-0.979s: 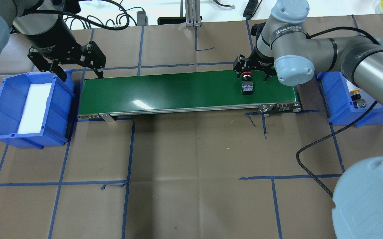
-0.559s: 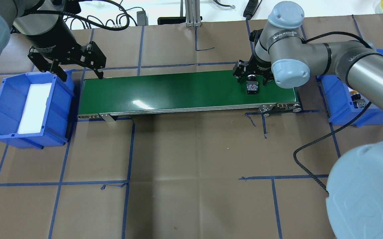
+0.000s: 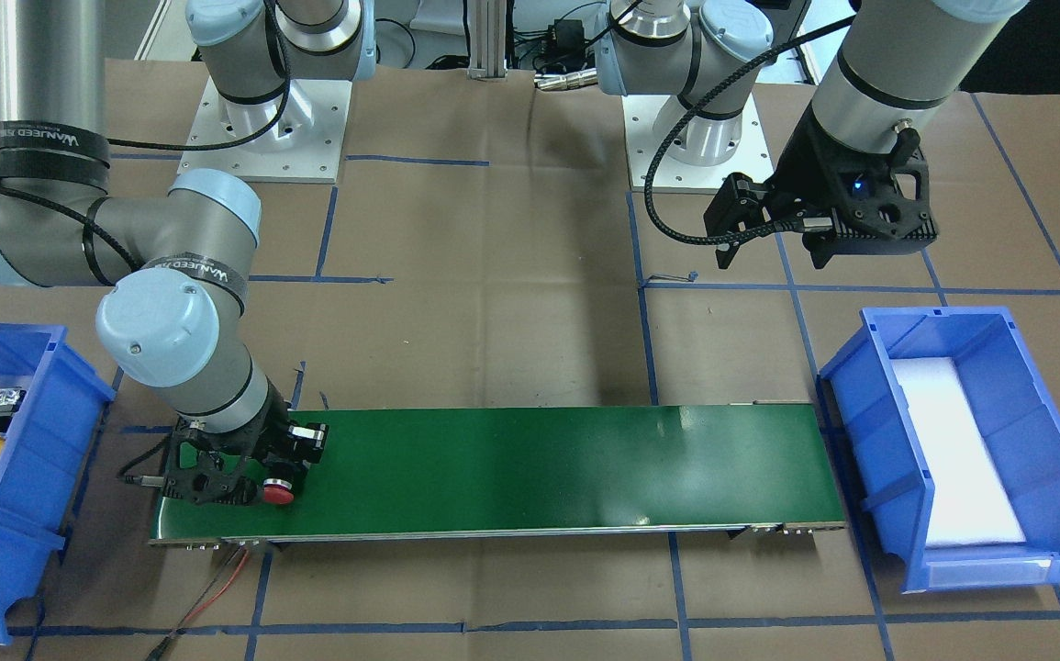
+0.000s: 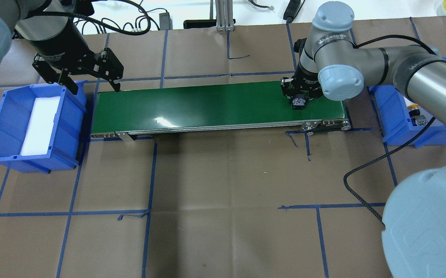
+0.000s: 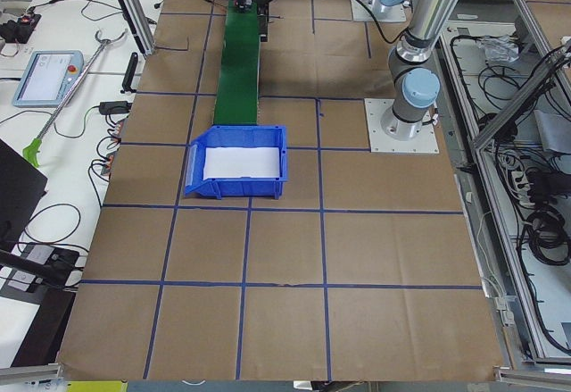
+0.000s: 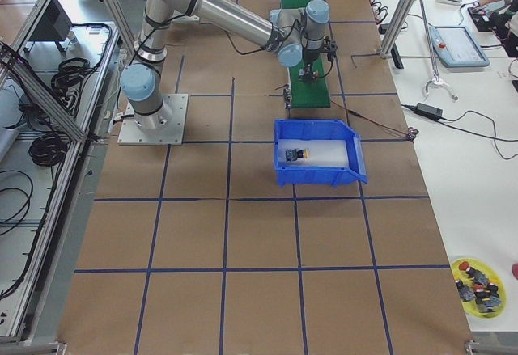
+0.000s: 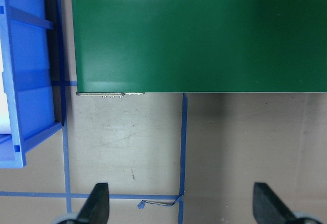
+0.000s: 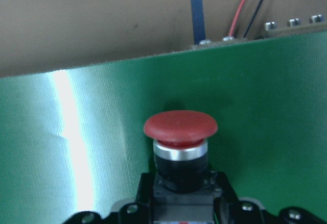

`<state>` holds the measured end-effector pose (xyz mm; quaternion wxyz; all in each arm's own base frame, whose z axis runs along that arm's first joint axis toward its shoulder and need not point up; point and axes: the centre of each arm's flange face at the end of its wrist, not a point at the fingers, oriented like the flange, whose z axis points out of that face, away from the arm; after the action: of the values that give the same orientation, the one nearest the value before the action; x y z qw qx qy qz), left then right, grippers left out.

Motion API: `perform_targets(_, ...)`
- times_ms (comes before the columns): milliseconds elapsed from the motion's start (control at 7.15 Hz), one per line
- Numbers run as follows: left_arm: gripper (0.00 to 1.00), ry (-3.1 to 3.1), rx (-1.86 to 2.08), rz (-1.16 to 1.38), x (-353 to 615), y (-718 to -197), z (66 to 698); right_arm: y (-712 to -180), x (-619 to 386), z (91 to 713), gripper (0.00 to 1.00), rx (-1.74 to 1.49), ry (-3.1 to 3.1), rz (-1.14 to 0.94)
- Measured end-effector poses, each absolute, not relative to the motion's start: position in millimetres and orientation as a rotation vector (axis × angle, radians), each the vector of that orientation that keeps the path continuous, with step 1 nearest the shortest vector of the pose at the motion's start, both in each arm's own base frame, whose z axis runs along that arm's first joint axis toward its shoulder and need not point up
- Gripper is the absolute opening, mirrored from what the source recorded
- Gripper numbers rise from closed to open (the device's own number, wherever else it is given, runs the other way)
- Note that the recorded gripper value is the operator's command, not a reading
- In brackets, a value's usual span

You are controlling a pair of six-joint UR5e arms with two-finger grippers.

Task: Transport two buttons from left to right
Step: 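Lift the red button and carry it over the blue bin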

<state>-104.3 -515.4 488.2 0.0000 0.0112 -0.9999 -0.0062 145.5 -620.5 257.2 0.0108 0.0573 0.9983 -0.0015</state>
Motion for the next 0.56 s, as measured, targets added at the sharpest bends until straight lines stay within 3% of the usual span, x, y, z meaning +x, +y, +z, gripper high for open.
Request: perform_targets(559,1.0,-3.141,0.037,-0.02,-104,-516,488,-635,19,382,0.04,0.082,3.155,0.035)
